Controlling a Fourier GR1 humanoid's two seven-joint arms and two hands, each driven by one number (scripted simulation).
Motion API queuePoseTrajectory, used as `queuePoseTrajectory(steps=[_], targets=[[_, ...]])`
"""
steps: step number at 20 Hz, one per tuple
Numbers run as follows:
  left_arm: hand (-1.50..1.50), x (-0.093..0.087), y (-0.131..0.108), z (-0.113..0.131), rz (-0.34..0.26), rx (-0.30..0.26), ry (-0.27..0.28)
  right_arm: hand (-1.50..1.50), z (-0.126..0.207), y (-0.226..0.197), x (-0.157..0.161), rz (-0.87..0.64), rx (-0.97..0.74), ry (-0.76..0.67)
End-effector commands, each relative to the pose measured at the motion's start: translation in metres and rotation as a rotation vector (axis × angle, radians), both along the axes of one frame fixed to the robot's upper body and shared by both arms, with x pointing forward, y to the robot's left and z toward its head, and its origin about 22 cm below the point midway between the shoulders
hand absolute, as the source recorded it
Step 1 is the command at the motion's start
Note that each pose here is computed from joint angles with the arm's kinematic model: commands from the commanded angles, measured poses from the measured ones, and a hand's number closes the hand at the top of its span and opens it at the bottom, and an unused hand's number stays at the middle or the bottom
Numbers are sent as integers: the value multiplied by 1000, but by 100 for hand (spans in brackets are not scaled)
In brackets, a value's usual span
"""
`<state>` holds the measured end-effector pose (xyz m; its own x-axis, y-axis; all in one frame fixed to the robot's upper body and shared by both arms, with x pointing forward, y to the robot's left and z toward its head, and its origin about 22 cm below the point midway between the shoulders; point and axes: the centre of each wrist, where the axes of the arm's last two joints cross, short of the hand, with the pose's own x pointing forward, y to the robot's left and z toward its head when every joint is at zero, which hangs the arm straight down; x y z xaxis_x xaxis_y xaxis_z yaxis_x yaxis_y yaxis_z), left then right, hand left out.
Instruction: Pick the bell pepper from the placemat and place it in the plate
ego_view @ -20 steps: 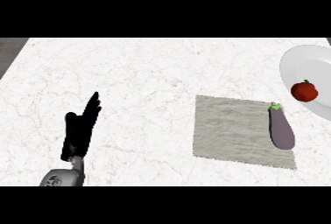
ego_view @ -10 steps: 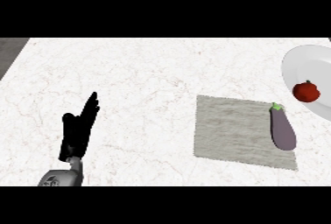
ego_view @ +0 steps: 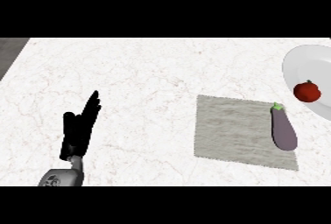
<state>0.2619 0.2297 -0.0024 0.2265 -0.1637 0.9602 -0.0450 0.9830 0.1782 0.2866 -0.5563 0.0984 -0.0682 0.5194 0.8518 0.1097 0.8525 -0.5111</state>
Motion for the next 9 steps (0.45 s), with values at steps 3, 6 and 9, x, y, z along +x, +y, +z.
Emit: queuePoseTrajectory(steps=[3,6,9], targets=[[0,-5,-2,-4,-9,-14,11,-150,-1,-12,-16,15,42,-39],[0,-5,-3,-7,2,-3,11,-150,0,-11,-14,11,34,-18],[0,0,4,4,-8,8,-20,-150,-1,-15,-21,-13,4,-25]])
